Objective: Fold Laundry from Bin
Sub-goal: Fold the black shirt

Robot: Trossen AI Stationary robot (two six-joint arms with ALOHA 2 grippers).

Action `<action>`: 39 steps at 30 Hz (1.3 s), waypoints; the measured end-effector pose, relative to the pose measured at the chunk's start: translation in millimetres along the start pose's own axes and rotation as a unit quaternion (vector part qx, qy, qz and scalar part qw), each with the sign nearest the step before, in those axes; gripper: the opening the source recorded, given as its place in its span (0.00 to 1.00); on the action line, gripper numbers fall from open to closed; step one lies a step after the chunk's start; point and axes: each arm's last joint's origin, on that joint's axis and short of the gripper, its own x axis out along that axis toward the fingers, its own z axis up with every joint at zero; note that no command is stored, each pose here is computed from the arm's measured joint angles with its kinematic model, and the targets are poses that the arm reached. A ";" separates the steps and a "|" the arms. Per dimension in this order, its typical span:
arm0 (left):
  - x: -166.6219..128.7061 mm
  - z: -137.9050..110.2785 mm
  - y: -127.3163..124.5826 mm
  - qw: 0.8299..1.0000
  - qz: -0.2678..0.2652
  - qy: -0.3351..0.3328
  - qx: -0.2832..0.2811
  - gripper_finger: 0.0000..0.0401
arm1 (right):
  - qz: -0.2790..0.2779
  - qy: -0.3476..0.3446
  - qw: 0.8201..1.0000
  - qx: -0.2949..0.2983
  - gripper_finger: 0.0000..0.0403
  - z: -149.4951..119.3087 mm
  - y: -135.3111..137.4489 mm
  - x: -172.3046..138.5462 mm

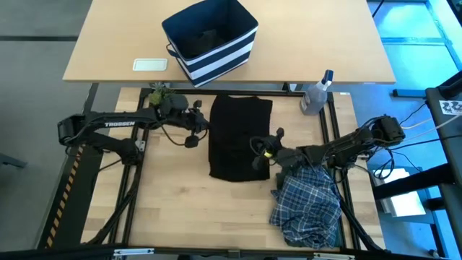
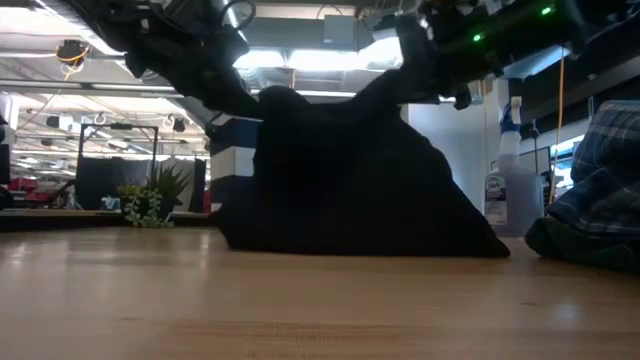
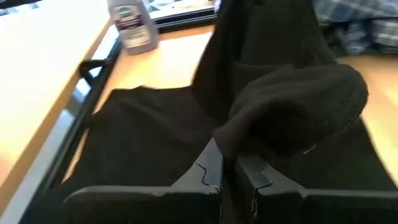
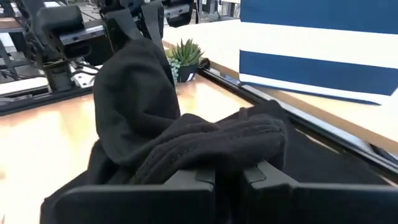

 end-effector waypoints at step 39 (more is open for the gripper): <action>56.0 -83.0 138.2 0.942 0.265 0.123 -0.162 0.11 | -0.126 0.162 0.963 0.176 0.14 -58.2 -173.8 137.3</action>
